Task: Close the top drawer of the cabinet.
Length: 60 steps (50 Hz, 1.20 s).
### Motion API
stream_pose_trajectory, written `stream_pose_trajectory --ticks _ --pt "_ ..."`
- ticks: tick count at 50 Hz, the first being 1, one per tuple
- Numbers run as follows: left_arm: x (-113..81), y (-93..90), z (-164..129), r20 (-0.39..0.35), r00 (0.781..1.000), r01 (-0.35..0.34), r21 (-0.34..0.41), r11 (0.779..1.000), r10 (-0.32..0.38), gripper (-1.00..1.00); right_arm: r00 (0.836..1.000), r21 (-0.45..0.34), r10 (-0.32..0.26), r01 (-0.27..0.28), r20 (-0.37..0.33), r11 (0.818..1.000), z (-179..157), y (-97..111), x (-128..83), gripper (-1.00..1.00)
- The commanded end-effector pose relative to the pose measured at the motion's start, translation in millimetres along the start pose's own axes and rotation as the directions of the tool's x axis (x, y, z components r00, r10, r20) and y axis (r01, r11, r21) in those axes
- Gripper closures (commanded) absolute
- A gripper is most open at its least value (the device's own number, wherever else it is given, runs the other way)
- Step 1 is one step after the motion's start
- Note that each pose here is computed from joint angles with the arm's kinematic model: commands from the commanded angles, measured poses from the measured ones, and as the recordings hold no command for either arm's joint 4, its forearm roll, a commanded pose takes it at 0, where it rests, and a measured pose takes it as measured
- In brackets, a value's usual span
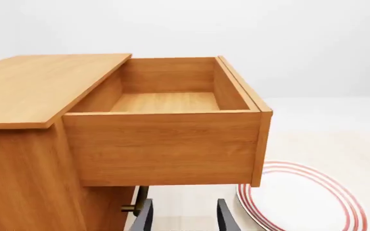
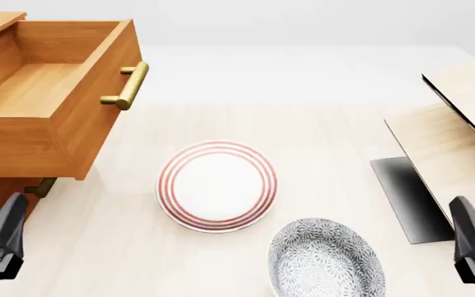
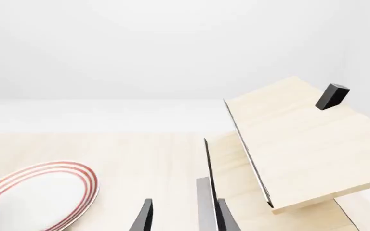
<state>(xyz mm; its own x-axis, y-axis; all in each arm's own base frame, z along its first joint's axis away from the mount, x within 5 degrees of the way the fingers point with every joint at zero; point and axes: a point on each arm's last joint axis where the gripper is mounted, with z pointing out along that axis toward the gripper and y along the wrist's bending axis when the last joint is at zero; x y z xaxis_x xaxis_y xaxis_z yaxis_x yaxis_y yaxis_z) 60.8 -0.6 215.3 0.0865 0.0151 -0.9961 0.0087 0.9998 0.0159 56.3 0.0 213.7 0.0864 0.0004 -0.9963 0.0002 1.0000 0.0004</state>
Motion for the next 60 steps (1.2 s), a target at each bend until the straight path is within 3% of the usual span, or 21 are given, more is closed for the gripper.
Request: stream_pose_trajectory --ticks 1,31,40,50,60 --pt "0.7 0.6 -4.3 -0.001 1.0 0.015 -0.011 1.0 -0.015 -1.0 1.0 0.0 0.0 0.0 -0.001 1.0 0.3 0.0 -0.6 -1.0" --pt "1.6 0.8 -4.6 -0.003 1.0 -0.017 -0.014 1.0 0.017 -1.0 1.0 0.016 -0.004 0.004 0.0 1.0 0.7 -0.9 -1.1 -1.0" --pt "-1.2 2.6 -5.0 0.004 1.0 -0.028 -0.046 0.999 0.028 -1.0 1.0 0.016 -0.003 0.003 -0.001 1.0 0.7 -0.9 -1.0 -1.0" --pt "-33.8 4.0 -8.0 0.039 0.999 -0.021 -0.07 0.997 0.024 -1.0 1.0 0.016 -0.003 0.003 0.0 1.0 0.5 -0.9 -0.9 -1.0" --pt "-48.0 2.7 -5.8 0.05 0.999 -0.012 -0.039 0.999 0.014 -1.0 1.0 0.016 -0.003 0.003 -0.001 1.0 0.5 -0.9 -0.8 -1.0"
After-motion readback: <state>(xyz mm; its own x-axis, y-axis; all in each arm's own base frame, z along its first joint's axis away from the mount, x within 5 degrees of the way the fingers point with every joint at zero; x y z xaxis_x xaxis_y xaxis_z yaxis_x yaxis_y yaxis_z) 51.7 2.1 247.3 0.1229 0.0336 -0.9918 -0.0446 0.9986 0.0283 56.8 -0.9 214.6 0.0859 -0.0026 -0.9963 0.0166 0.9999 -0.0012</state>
